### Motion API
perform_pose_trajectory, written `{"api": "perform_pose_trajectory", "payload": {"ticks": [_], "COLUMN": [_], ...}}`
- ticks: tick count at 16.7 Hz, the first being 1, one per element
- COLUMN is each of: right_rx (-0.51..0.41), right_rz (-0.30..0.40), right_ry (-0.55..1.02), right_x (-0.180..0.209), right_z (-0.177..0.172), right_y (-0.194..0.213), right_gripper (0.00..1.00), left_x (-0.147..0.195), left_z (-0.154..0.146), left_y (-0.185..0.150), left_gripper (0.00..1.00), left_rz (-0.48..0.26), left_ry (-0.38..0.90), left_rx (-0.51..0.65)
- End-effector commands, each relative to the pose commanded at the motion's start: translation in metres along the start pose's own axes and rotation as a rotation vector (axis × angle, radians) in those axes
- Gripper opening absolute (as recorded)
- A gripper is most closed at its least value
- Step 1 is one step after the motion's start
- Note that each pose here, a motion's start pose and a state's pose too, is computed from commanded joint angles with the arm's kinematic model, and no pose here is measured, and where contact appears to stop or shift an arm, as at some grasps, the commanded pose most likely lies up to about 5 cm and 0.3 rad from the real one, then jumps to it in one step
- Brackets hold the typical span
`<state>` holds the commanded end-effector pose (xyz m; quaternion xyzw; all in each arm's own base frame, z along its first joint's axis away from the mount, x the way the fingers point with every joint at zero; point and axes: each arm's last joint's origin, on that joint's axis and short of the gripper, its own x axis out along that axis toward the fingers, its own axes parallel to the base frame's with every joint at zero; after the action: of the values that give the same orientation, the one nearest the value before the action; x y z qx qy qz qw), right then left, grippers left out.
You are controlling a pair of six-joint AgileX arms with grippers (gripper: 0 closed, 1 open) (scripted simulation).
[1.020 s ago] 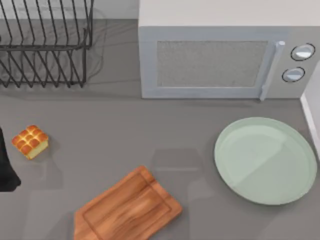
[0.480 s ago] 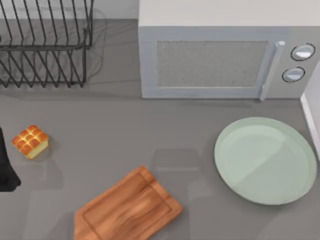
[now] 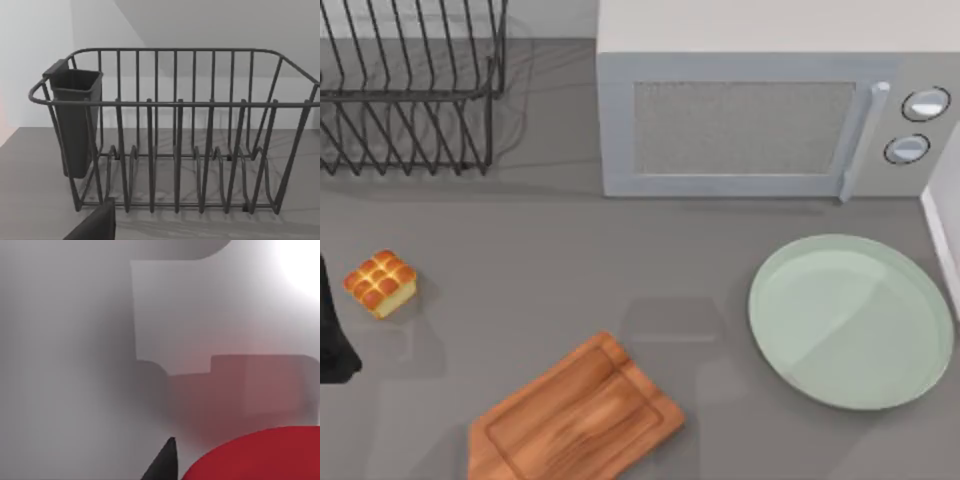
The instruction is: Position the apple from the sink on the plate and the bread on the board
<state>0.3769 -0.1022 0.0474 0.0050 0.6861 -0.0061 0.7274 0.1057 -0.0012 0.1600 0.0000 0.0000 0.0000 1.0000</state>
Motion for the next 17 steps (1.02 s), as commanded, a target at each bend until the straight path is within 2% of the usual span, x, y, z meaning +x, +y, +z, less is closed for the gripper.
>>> {"api": "perform_pose_trajectory", "payload": {"ticks": [7, 14, 17], "right_rx": [0.000, 0.000, -0.005], "right_rz": [0.002, -0.001, 0.000], "right_ry": [0.009, -0.002, 0.005], "right_x": [-0.082, -0.091, -0.106], "right_z": [0.003, 0.004, 0.002], "right_y": [0.001, 0.004, 0.024], "right_gripper": [0.00, 0.00, 0.00], "left_x": [0.000, 0.000, 0.000], "left_z": [0.000, 0.000, 0.000], "left_y": [0.000, 0.000, 0.000], "left_gripper": [1.00, 1.00, 1.00], "left_rz": [0.000, 0.000, 0.000], "left_ry": [0.000, 0.000, 0.000], "left_rx": [0.000, 0.000, 0.000]}}
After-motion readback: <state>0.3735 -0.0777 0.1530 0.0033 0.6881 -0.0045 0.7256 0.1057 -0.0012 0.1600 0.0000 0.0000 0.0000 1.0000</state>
